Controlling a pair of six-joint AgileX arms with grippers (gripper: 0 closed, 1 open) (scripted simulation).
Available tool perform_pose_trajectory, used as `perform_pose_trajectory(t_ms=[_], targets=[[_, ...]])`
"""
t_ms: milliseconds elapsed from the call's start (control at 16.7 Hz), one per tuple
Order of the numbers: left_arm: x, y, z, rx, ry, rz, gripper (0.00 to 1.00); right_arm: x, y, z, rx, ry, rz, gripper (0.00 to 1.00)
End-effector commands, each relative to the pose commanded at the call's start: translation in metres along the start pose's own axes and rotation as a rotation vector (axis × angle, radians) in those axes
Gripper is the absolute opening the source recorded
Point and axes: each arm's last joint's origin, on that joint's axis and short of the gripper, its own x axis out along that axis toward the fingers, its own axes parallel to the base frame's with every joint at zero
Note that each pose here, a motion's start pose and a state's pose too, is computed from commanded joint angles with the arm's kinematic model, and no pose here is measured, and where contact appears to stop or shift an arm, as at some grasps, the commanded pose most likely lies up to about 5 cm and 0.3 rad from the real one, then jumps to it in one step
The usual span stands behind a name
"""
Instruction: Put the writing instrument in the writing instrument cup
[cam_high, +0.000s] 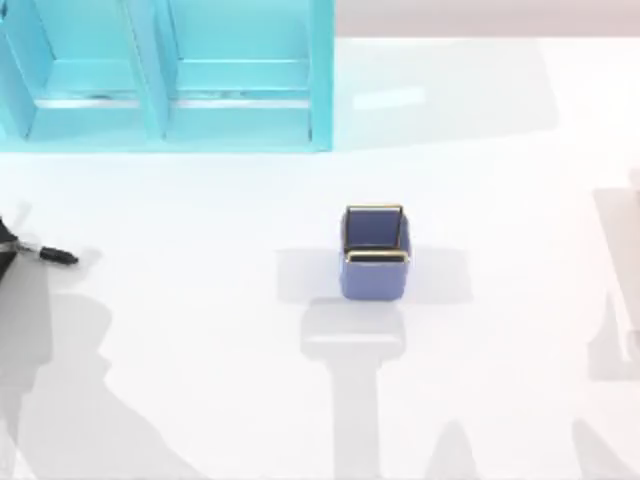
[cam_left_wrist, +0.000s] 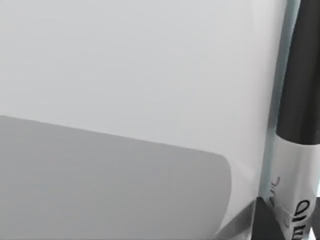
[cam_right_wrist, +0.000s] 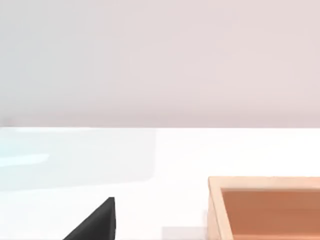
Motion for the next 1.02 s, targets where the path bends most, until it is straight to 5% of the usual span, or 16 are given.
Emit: perform_pose_trajectory(t_ms=[420,480,720,1020], targets=[[0.000,0.000,0.000,0.000,0.000,0.000,0.00,0.000,0.000,0.000,0.000,0.000,0.000,1.00],[-0.033,-0.023,0.009,-0.009,-0.022,0.179,0.00,0.000,0.000,0.000,0.000,0.000,0.000,1.00],[-0.048,-0.029,0.014,-0.021,-0.034,0.179,0.00,0.000,0.000,0.000,0.000,0.000,0.000,1.00],[-0.111,-0.056,0.017,-0.024,-0.042,0.171,0.00,0.000,0.000,0.000,0.000,0.000,0.000,1.00]])
